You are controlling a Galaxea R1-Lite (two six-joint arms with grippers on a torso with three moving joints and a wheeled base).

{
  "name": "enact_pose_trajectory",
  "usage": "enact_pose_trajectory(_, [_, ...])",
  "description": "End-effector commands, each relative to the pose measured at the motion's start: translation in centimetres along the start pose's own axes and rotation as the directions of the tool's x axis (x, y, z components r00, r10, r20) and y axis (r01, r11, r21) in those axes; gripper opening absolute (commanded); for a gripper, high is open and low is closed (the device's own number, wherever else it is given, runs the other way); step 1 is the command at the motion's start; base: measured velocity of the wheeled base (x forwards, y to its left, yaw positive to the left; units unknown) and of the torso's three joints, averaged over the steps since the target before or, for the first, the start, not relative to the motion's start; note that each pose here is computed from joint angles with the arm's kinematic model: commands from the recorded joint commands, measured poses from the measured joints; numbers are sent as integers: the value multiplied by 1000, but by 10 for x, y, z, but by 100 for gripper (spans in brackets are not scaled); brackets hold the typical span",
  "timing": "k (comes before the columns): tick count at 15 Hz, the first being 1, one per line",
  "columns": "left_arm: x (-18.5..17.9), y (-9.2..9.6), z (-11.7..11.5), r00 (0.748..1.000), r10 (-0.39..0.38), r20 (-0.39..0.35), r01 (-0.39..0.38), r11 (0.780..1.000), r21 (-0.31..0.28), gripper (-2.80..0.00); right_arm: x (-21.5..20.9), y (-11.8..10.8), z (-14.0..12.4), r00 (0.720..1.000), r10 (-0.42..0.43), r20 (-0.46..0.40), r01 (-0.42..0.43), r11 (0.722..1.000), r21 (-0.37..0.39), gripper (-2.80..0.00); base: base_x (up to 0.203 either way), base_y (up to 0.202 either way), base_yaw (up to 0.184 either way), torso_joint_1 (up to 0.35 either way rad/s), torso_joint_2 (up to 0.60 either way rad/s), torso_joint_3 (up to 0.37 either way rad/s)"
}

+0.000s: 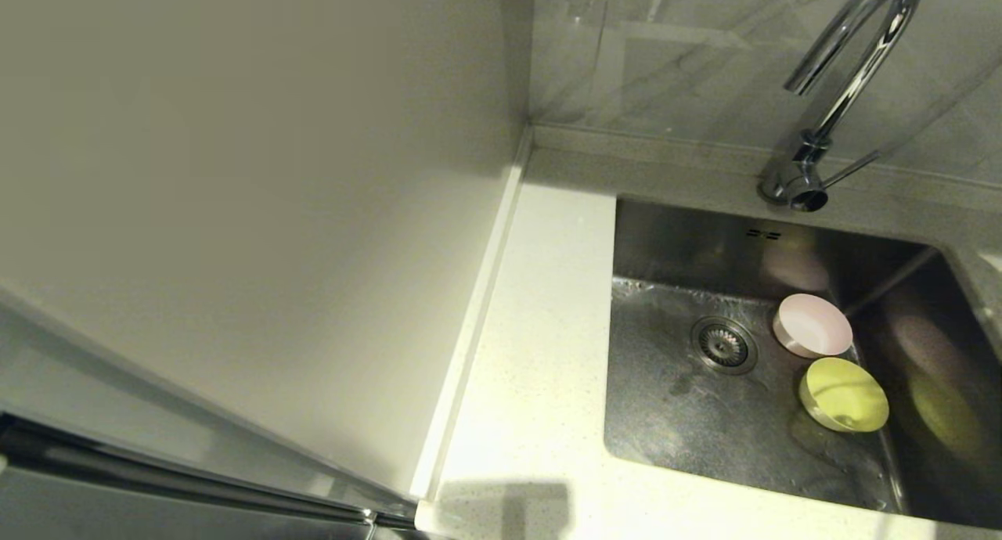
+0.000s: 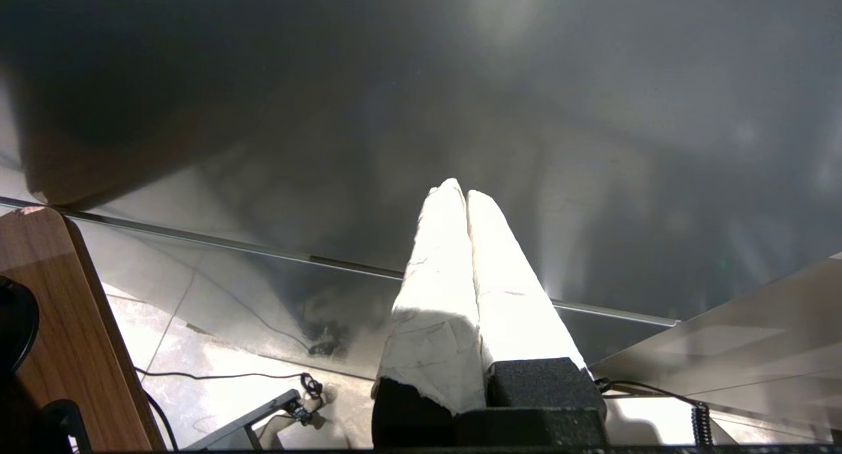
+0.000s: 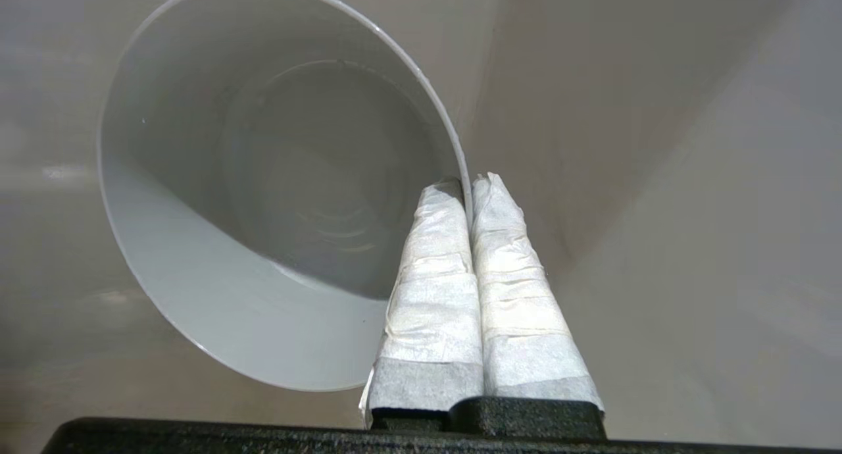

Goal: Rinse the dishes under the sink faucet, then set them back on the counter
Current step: Put a bowl back to the table from the sink

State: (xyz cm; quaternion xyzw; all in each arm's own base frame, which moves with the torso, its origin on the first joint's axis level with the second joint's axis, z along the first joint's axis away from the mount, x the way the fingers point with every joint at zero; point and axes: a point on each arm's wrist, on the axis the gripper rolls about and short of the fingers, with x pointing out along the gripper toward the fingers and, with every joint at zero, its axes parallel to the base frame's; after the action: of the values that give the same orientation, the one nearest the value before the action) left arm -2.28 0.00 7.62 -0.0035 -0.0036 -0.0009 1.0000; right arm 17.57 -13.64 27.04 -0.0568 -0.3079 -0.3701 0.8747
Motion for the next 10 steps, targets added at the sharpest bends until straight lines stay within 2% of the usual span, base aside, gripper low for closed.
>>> enact_pose_trajectory(1, [0, 0, -1, 1000, 0, -3, 0, 1000, -1, -280, -2, 2, 15, 995, 81, 51, -82, 997, 6, -280, 0, 0, 0, 0, 0, 0])
enact_pose_trajectory(4, [0, 0, -1, 1000, 0, -3, 0, 1000, -1, -280, -4, 3, 16, 994, 109, 26, -109, 994, -11, -280, 0, 0, 0, 0, 0, 0])
enact_pose_trajectory(7, [0, 0, -1, 1000, 0, -3, 0, 1000, -1, -280, -3, 4, 3, 975, 164, -149, -174, 983, -57, -280, 0, 0, 0, 0, 0, 0])
enact_pose_trajectory(8, [0, 0, -1, 1000, 0, -3, 0, 1000, -1, -280, -2, 4, 7, 975, 169, -144, -180, 982, -63, -280, 0, 0, 0, 0, 0, 0])
enact_pose_trajectory(10, [0, 0, -1, 1000, 0, -3, 0, 1000, -1, -280, -13, 2, -3, 967, 170, -192, -185, 980, -67, -280, 0, 0, 0, 0, 0, 0])
